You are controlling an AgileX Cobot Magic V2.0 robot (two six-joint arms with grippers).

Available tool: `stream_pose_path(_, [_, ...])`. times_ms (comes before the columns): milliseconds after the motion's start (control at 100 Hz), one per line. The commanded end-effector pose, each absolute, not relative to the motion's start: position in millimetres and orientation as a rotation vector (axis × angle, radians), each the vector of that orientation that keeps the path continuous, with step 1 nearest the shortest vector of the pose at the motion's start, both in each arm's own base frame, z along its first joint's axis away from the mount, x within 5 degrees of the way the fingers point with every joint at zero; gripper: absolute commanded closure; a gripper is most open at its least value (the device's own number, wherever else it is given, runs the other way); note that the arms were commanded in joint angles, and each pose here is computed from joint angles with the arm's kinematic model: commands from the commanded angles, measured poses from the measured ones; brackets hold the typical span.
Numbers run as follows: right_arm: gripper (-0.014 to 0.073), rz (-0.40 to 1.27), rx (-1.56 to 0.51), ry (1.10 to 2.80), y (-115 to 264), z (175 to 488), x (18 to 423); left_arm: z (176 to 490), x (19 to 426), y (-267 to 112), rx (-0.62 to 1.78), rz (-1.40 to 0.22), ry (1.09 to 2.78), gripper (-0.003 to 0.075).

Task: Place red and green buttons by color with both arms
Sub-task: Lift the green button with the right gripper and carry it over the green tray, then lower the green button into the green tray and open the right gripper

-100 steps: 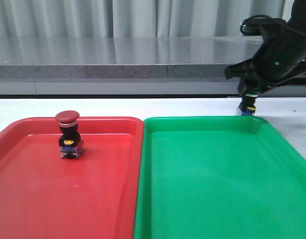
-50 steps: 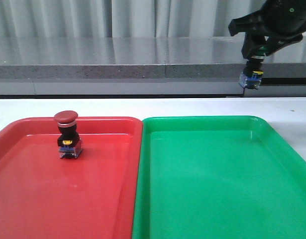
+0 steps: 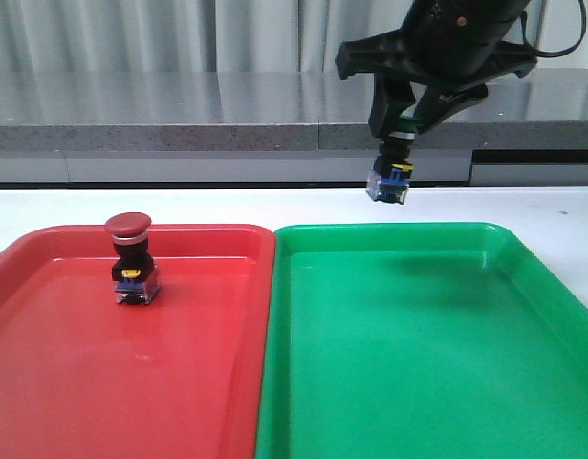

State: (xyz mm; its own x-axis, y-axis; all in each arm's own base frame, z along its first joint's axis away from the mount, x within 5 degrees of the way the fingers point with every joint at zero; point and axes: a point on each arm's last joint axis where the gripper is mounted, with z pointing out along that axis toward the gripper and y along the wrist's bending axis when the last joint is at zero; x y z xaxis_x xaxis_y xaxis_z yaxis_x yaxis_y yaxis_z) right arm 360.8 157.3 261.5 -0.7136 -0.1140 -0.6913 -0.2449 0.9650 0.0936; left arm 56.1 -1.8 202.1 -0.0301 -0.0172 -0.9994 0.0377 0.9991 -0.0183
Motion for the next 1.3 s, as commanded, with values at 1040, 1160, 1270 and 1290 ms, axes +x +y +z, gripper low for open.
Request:
stream_pose_path(1040, [0.0286, 0.214, -0.198, 2.354, 154.9, 229.5, 346.3, 203.1, 54.6, -2.3, 0.015, -0.054, 1.507, 0.0739])
stream_pose_path(1160, [0.0286, 0.214, -0.198, 2.354, 154.9, 229.5, 346.3, 203.1, 54.6, -2.3, 0.015, -0.054, 1.507, 0.0739])
stream_pose_path(1270, [0.0286, 0.214, -0.197, 2.355, 154.9, 229.4, 346.3, 203.1, 54.6, -2.3, 0.015, -0.054, 1.507, 0.0739])
stream_pose_path(1290, [0.0286, 0.214, -0.197, 2.355, 154.9, 229.4, 346.3, 203.1, 54.6, -2.3, 0.015, -0.054, 1.507, 0.0739])
